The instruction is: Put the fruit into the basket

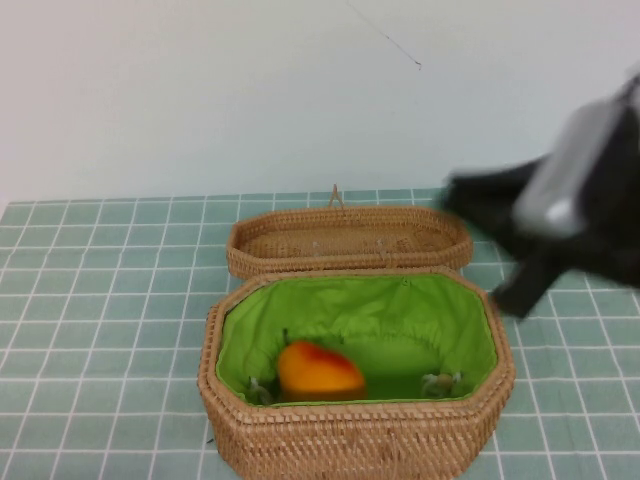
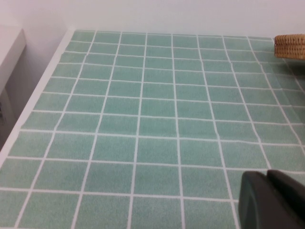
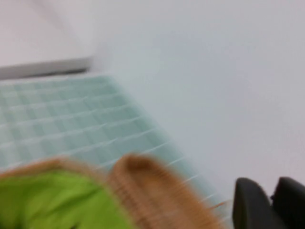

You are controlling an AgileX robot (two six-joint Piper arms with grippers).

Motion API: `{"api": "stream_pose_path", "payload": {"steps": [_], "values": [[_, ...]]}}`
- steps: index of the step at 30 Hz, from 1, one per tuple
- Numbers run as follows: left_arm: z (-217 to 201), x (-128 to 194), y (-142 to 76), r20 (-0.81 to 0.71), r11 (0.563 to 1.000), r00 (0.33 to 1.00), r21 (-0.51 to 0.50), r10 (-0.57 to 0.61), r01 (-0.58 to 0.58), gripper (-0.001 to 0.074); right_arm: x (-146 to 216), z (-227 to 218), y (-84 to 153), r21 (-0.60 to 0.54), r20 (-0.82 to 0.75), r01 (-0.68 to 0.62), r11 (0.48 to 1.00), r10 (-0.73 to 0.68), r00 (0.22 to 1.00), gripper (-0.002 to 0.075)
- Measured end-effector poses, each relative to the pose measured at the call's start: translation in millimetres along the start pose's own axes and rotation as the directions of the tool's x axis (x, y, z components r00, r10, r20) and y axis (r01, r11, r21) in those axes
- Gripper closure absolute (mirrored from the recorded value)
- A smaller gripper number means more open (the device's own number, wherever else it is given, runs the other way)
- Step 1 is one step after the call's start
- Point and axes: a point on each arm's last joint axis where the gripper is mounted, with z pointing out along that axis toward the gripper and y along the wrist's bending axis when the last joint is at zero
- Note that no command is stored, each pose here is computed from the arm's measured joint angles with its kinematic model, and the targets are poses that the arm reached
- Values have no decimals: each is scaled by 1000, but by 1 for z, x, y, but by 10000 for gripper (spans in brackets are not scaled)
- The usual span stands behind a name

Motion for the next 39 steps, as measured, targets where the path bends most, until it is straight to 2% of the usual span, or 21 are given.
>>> {"api": "stream_pose_path", "payload": {"steps": [2, 4, 11, 18, 20, 22, 23, 24, 26, 28, 32, 35, 39], "values": [[0, 0, 0, 0, 1000, 1000, 0, 0, 0, 738, -30, -31, -3, 108, 48, 37, 994, -42, 998, 656], [0, 0, 0, 0, 1000, 1000, 0, 0, 0, 738, -59, -67, 0, 199, 126, 47, 979, -73, 989, 696], [0, 0, 0, 0, 1000, 1000, 0, 0, 0, 738, -113, -185, 25, 465, 325, 33, 885, -205, 923, 727], [0, 0, 0, 0, 1000, 1000, 0, 0, 0, 738, -130, -294, 80, 580, 546, 13, 814, -401, 735, 728], [0, 0, 0, 0, 1000, 1000, 0, 0, 0, 738, -125, -320, 99, 549, 647, -37, 835, -397, 651, 728], [0, 0, 0, 0, 1000, 1000, 0, -4, 4, 738, -119, -327, 106, 547, 663, -35, 837, -407, 628, 728], [2, 11, 1, -12, 1000, 1000, 0, -8, 8, 738, -116, -324, 106, 564, 639, -5, 826, -432, 637, 728], [0, 0, 0, 0, 1000, 1000, 1, -4, 4, 738, -114, -320, 106, 585, 607, 33, 810, -465, 645, 728], [0, 0, 0, 0, 1000, 1000, 1, -6, 6, 738, -107, -311, 103, 620, 542, 79, 780, -499, 676, 728], [0, 0, 0, 0, 1000, 1000, 1, -6, 6, 738, -98, -304, 98, 633, 504, 63, 771, -473, 722, 728], [0, 0, 0, 0, 1000, 1000, 1, -6, 6, 738, -71, -288, 82, 619, 485, -125, 775, -252, 838, 728], [0, 0, 0, 0, 1000, 1000, 1, -6, 6, 738, -45, -275, 72, 619, 471, -277, 735, -65, 880, 728], [0, 0, 0, 0, 1000, 1000, 1, -6, 6, 738, -13, -254, 70, 622, 392, -280, 731, 19, 920, 728]]}}
